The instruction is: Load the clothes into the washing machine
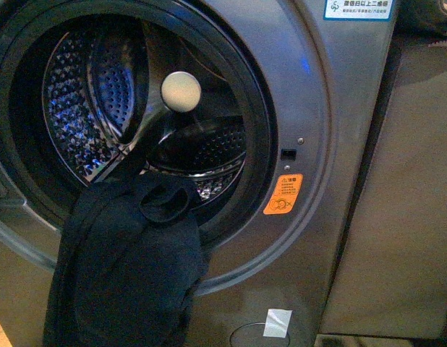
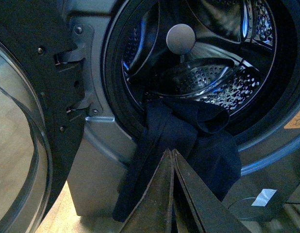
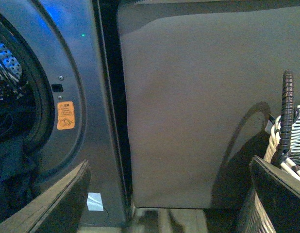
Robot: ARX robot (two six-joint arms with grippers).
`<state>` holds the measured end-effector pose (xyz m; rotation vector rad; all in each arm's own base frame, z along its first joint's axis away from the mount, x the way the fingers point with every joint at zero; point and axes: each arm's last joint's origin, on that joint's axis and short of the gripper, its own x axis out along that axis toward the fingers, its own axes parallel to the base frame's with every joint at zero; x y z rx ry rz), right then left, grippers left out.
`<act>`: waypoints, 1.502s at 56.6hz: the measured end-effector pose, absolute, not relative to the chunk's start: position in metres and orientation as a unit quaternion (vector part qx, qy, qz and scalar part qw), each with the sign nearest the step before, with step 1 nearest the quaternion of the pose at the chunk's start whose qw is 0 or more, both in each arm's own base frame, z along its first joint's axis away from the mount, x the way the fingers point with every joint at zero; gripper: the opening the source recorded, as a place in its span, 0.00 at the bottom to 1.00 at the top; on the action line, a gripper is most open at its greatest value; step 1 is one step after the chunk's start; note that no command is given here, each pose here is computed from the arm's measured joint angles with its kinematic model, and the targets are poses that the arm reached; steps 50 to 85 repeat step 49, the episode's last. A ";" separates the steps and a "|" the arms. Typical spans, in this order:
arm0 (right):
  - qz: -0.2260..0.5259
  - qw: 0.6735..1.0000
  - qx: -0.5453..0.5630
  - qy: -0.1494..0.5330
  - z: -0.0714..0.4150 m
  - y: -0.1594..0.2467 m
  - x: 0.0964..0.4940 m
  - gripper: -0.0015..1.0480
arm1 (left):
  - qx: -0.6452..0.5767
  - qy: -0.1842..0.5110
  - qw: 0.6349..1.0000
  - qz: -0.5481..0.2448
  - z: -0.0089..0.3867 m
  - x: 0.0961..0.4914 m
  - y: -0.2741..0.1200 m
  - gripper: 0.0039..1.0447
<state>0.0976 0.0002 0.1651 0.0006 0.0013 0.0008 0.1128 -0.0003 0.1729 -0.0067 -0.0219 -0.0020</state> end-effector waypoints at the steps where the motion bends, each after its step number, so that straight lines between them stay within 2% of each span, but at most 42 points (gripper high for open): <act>1: 0.000 1.000 0.000 0.001 0.165 0.000 0.098 0.93 | -0.003 -0.011 1.000 -0.001 0.173 0.112 0.000 0.03; 22: 0.000 1.000 0.000 0.001 0.165 0.000 0.098 0.93 | -0.003 -0.008 1.000 -0.001 0.170 0.097 0.000 0.03; 85: 0.000 1.000 0.000 0.001 0.165 0.000 0.098 0.93 | -0.003 -0.007 1.000 -0.001 0.169 0.097 0.000 0.06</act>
